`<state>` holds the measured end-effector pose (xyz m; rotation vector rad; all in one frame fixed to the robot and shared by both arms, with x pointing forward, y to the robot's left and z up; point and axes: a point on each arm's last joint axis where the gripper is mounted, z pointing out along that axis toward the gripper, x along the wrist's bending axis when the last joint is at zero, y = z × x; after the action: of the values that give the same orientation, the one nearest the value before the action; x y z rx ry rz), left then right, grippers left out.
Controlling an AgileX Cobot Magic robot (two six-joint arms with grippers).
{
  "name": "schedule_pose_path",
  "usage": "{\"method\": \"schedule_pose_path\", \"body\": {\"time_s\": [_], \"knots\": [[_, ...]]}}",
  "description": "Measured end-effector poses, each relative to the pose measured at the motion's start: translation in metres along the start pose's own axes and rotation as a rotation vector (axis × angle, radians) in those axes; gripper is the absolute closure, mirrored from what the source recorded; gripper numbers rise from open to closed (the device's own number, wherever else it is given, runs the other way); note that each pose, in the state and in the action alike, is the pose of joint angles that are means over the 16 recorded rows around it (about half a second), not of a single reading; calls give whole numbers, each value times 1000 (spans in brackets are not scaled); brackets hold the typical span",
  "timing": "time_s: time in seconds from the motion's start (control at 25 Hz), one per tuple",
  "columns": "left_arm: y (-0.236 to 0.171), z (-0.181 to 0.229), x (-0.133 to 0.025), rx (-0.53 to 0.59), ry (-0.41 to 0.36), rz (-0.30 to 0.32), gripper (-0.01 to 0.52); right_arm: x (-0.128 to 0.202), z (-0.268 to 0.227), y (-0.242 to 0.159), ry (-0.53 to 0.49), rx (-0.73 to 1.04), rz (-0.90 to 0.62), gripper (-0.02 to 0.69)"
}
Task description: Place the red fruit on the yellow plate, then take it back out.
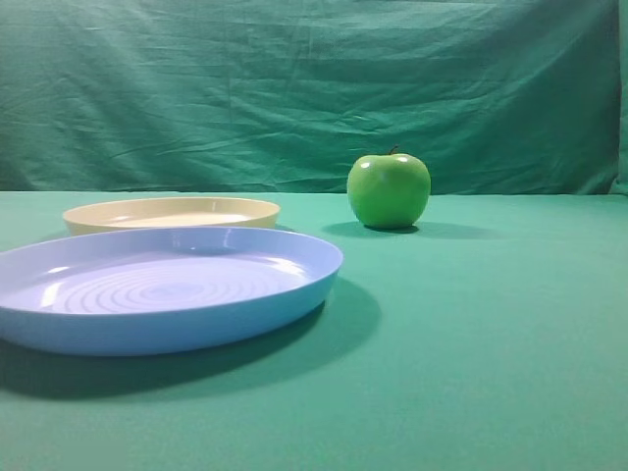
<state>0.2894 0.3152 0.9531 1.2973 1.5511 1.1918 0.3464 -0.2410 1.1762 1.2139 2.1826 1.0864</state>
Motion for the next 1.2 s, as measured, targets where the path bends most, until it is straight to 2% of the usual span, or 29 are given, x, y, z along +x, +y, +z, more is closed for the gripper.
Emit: {"method": "schedule_pose_path", "body": {"time_s": [0.28, 0.52, 0.88, 1.2], "knots": [[0, 0, 0, 0, 0, 0, 514, 11, -55, -33, -28, -58, -15, 665], [0, 0, 0, 0, 0, 0, 514, 8, -67, -58, -113, -77, 33, 665], [0, 0, 0, 0, 0, 0, 514, -9, -32, -91, -336, -259, 108, 665], [0, 0, 0, 0, 0, 0, 514, -18, 14, -148, -490, -409, 145, 665]]}}
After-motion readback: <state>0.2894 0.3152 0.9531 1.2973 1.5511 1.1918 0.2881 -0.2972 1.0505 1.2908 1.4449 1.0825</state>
